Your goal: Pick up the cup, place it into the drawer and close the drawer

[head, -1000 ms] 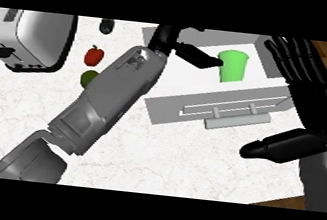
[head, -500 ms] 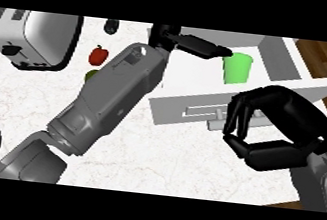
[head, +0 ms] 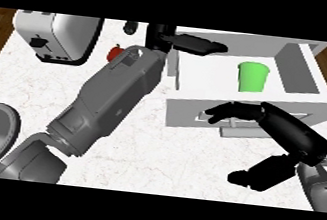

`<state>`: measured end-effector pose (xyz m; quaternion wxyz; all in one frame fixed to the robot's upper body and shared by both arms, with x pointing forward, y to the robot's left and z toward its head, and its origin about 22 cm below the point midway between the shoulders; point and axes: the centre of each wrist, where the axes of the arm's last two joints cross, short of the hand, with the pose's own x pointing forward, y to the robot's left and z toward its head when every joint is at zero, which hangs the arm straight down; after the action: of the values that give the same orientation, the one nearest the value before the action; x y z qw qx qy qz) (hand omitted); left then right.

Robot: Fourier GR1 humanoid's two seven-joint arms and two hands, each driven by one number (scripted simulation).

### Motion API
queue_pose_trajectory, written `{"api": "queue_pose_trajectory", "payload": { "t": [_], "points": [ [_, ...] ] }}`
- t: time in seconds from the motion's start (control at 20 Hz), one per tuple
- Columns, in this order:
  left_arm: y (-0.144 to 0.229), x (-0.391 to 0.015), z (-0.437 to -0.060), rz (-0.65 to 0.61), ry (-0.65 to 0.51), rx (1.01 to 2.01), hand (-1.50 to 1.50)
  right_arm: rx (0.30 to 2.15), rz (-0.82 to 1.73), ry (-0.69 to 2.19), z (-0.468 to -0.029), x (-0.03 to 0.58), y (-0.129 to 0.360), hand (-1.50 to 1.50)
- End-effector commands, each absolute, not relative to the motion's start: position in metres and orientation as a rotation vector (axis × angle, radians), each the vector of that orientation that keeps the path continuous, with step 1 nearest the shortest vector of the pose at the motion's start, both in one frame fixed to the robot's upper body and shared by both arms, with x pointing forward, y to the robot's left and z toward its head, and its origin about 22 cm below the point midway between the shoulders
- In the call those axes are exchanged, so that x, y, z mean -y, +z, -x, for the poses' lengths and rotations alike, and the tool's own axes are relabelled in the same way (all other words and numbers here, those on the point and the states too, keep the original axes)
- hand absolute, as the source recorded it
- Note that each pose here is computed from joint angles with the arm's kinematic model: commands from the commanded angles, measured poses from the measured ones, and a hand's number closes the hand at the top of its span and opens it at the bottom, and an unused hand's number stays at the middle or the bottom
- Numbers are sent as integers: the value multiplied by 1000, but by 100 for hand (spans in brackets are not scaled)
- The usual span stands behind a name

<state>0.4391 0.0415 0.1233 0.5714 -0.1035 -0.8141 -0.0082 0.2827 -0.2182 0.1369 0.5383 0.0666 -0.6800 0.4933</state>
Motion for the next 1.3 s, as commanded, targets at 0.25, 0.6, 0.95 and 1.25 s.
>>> {"api": "queue_pose_trajectory", "payload": {
  "t": [0.25, 0.6, 0.95, 1.25],
  "points": [
    [104, -58, -436, 326, 40, 1917, -150, 1384, 74, 1256, -299, 219, 34, -150],
    [63, -97, -425, 329, 89, 1903, -150, 1291, 137, 1306, -343, 212, -6, 150],
    [75, -140, -430, 365, 97, 1906, -150, 1474, 181, 1124, -391, 248, 15, 150],
    [67, -151, -423, 379, 72, 1895, -150, 1560, 298, 982, -421, 268, 47, 150]
  ]
}}
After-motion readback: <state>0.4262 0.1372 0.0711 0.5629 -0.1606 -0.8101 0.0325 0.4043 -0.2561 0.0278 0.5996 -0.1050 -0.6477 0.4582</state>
